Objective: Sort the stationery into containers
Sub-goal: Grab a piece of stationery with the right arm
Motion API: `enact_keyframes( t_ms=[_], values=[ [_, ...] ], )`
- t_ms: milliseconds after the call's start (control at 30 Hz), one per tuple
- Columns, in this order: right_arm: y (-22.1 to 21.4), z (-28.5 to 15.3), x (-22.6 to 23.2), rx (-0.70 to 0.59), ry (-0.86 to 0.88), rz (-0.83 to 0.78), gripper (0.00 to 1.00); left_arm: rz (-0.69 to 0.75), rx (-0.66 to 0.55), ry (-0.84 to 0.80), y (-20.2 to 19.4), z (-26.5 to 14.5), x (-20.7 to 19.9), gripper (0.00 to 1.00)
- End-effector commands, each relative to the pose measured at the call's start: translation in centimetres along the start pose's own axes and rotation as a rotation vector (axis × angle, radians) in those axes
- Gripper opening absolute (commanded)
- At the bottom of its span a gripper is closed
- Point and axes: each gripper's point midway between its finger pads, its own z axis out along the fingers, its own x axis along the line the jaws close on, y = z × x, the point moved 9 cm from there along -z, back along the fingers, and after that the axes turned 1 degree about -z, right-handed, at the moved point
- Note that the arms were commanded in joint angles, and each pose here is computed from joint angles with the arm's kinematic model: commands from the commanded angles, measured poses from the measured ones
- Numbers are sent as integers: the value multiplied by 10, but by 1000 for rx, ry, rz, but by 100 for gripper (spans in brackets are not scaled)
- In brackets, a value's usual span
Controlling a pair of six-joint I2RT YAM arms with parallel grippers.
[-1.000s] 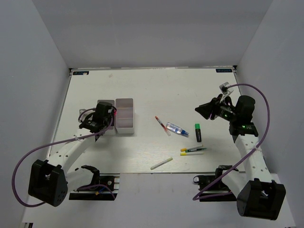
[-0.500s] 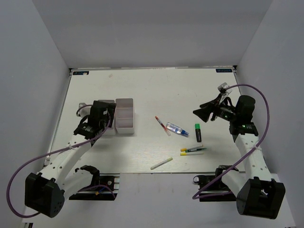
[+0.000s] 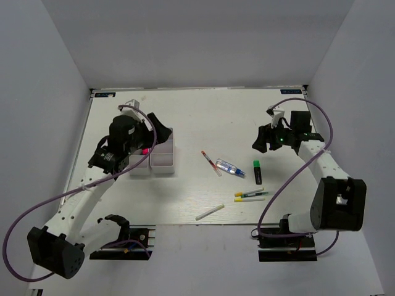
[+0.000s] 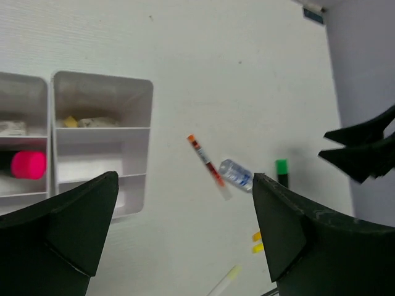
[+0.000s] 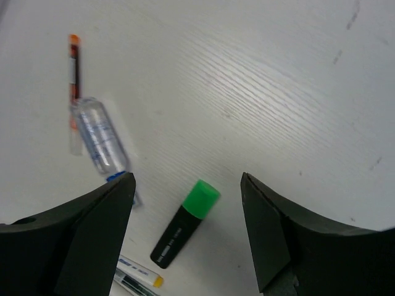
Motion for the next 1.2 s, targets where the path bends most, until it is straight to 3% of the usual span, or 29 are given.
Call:
enact_keyframes(
  t_ms=[0,167,233,333,567,833,1167],
  values=[
    [-16,2,-20,182,-140,-8,75,241,80,25,-6,-22,12,99],
    [-22,14,-15,316,-213,-39,76,397,16,141,-3,-41,31,99],
    [-24,17,-13,345,-218,-23,75,397,13,150,-9,-41,37,99],
    [-31,26,-7,402,-229,0,71,404,12,40,-15,-49,31,99],
    [-56,37,7,489,-246,19,64,404,-95,-30,-13,-75,29,99],
    [-73,48,19,570,-241,36,63,405,-98,-43,-13,-77,27,99],
    [-89,49,18,620,-279,38,54,396,-95,-53,-16,-78,28,99]
  ],
)
